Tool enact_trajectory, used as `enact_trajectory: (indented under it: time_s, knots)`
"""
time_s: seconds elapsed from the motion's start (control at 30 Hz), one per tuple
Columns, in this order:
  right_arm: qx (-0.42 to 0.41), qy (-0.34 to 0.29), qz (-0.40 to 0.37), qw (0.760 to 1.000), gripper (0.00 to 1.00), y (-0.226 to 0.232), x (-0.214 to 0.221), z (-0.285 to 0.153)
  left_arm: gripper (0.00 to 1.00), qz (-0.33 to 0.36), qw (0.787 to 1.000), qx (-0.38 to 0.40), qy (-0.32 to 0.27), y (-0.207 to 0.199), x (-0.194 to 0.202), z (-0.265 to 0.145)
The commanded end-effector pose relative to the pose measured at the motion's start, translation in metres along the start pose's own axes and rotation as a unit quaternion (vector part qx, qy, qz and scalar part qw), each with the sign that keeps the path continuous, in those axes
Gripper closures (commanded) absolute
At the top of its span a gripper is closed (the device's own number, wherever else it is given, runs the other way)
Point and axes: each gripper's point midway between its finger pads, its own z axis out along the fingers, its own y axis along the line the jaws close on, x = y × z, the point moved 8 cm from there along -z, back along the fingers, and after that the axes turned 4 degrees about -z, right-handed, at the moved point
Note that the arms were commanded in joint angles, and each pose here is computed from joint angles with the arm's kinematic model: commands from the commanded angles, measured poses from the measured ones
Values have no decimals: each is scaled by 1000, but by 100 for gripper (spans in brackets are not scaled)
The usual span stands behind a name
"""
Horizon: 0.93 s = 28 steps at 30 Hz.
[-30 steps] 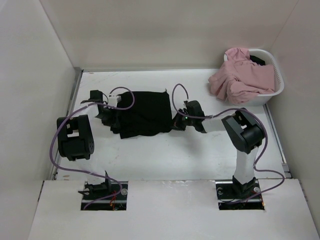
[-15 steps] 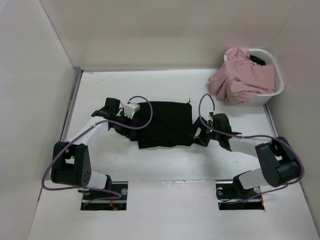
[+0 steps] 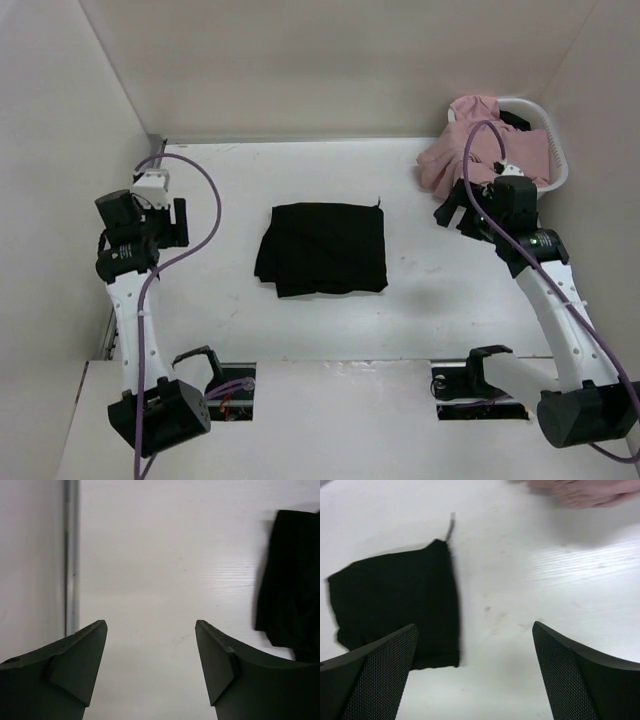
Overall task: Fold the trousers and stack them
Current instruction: Fold the trousers
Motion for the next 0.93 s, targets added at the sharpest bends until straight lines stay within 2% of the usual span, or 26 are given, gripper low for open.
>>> enact_trajectory:
  time_s: [0.0, 0.13, 0.3, 0.57, 0.77, 0.9]
  knots:
    - [140, 5, -69, 988, 0, -21, 3, -20, 29, -41, 996, -65, 38, 21, 19, 4]
    - [170, -38, -57, 983, 0, -23, -5, -27, 29, -87, 991, -91, 37, 29, 36, -5]
    - [170, -37, -42, 984, 0, -24, 2, -37, 29, -97, 990, -97, 39, 21, 49, -20]
    - [154, -53, -60, 985, 0, -27, 4, -54, 29, -120, 988, -91, 28, 0, 57, -56]
    - [108, -55, -67, 990, 0, -18, 7, -65, 29, -93, 991, -88, 44, -8, 69, -76]
    - [109, -87, -64, 988, 0, -23, 14, -82, 29, -75, 993, -84, 47, -16, 75, -94]
